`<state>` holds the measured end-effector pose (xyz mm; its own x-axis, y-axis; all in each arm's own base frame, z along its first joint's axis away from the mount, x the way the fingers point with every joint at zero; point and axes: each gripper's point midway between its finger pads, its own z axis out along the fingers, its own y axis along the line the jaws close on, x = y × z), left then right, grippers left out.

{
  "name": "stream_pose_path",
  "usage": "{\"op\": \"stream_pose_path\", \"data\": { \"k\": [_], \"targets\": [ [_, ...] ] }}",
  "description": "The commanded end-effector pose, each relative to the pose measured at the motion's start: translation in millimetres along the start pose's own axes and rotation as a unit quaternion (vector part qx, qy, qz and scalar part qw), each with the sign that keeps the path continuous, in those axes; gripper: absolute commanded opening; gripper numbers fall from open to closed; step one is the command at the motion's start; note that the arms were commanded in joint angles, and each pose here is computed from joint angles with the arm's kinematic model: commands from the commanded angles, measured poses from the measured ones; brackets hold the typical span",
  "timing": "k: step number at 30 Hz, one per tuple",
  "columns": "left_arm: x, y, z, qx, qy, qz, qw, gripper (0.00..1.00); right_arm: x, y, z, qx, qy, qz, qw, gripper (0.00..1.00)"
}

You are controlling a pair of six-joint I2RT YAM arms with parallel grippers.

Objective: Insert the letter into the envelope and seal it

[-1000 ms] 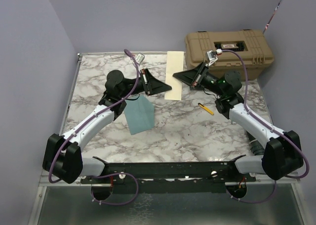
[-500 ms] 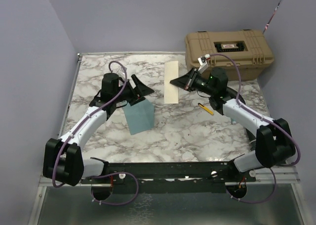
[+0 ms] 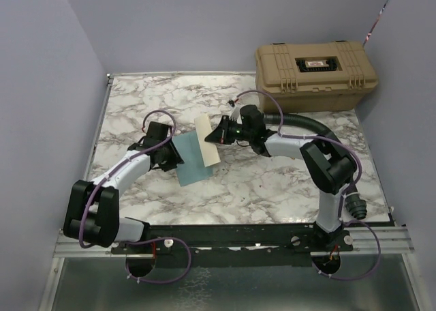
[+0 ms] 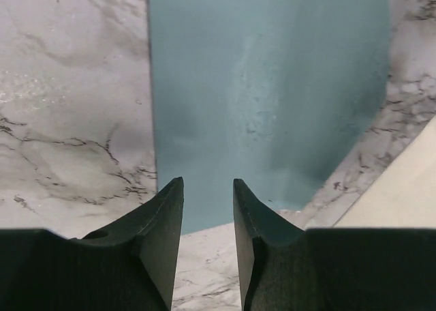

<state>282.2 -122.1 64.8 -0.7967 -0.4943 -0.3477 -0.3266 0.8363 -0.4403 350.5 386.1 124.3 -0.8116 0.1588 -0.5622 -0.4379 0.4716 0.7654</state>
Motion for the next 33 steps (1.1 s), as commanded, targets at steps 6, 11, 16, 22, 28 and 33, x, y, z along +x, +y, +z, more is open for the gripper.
{"op": "stream_pose_path", "data": {
  "k": [6, 11, 16, 22, 28, 33],
  "targets": [
    [10, 45, 20, -0.096, 0.012, -0.001, 0.995, 0.37, -16, -45, 37, 0.028, -0.079, -0.083, 0.993, 0.00],
    [27, 64, 23, -0.126, 0.028, -0.013, 0.992, 0.47, -12, -47, 39, 0.038, -0.095, -0.105, 0.989, 0.00],
    [42, 79, 25, -0.147, 0.045, -0.026, 0.988, 0.53, 0, -42, 44, 0.032, -0.099, -0.123, 0.987, 0.01],
    [50, 77, 26, -0.140, 0.062, -0.032, 0.988, 0.54, 12, -50, 49, 0.056, -0.108, -0.115, 0.986, 0.00],
    [63, 67, 27, -0.111, 0.094, -0.053, 0.988, 0.53, 18, -63, 47, 0.094, -0.109, -0.086, 0.986, 0.00],
    [71, 58, 27, -0.092, 0.118, -0.072, 0.986, 0.53, 28, -76, 45, 0.120, -0.098, -0.056, 0.986, 0.00]
  ]
}}
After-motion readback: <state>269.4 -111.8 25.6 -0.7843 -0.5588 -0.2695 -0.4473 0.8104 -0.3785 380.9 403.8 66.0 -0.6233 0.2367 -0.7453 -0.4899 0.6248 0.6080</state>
